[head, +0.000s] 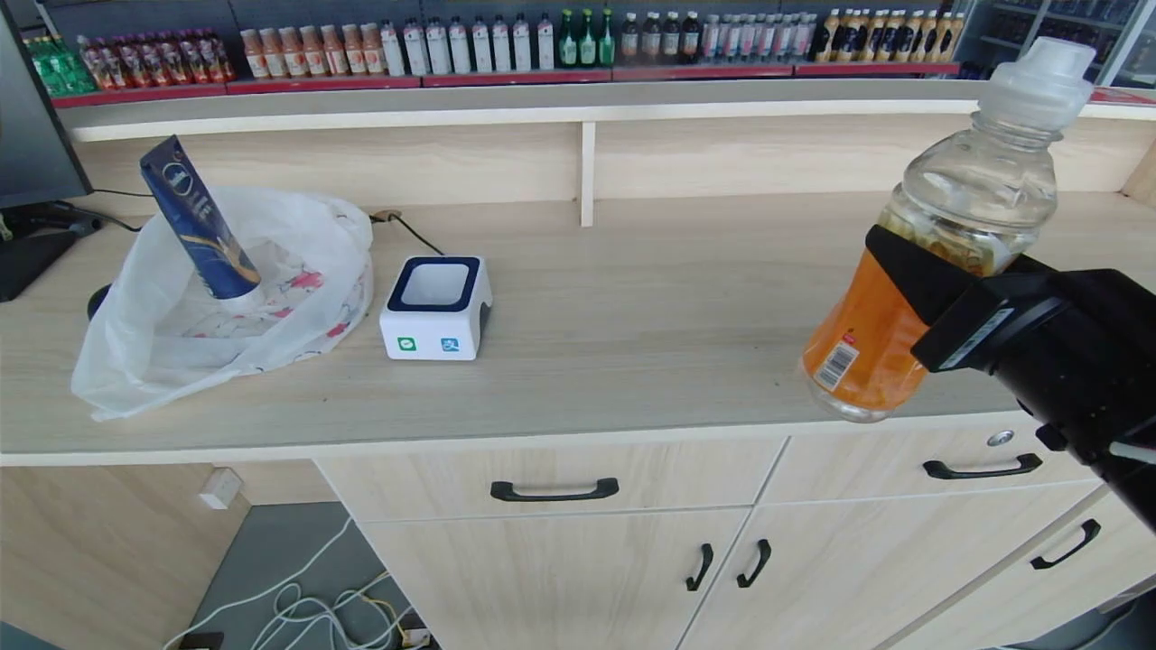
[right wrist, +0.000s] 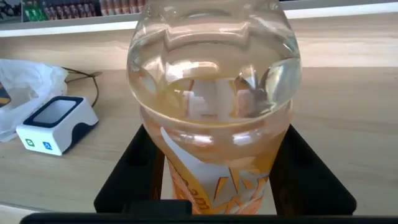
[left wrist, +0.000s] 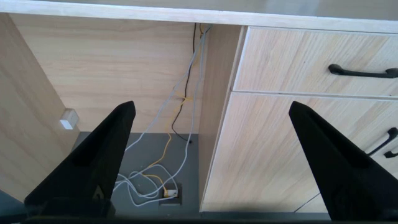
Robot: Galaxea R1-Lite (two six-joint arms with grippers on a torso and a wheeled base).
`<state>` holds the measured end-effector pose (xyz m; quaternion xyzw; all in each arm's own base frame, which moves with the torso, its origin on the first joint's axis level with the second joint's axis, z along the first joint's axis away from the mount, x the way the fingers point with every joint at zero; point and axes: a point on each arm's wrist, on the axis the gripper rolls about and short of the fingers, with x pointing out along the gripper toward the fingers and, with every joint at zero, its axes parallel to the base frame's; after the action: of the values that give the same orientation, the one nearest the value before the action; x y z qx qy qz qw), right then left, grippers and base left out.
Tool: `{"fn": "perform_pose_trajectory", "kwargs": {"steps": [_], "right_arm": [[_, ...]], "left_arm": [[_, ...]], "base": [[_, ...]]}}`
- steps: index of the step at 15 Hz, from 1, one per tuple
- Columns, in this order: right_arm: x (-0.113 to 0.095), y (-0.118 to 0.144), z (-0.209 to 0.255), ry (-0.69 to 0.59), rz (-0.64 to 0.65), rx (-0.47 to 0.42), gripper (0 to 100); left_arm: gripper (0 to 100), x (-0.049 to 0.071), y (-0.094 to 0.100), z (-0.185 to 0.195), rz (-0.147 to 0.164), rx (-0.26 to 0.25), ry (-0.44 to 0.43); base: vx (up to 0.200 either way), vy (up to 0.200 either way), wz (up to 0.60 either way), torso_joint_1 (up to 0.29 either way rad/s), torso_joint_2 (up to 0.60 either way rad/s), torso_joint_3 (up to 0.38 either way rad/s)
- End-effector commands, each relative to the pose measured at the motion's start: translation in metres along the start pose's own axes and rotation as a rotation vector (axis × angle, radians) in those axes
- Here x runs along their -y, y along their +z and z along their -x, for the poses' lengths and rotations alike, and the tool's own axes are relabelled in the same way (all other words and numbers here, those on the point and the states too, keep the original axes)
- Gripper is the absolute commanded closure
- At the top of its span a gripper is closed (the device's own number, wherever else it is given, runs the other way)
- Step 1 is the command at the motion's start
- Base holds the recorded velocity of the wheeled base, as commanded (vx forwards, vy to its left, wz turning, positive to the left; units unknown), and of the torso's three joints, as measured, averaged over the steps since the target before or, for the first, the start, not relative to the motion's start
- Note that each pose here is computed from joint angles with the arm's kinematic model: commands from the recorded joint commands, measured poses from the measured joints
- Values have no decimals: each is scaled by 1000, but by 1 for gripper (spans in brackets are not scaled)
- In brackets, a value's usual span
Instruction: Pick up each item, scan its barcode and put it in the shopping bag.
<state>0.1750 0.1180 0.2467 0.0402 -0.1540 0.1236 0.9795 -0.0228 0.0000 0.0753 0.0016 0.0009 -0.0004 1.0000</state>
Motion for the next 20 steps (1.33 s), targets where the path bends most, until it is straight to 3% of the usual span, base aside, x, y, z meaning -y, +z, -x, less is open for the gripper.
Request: {"fn": "perform_pose_trajectory", "kwargs": {"steps": [1, 18, 20], "right_arm": [[0, 0, 1, 1, -2, -1, 100], [-7, 9, -16, 2, 34, 42, 100], [-13, 15, -19, 2, 53, 61, 100]], "left_arm": [[0, 0, 0, 0, 2, 0, 1], [0, 0, 0, 0, 6, 2, 1], [0, 0, 0, 0, 8, 2, 1]], "base": [[0, 200, 0, -7, 2, 7], [0, 200, 0, 3, 1, 0], [0, 0, 0, 0, 0, 0]]}}
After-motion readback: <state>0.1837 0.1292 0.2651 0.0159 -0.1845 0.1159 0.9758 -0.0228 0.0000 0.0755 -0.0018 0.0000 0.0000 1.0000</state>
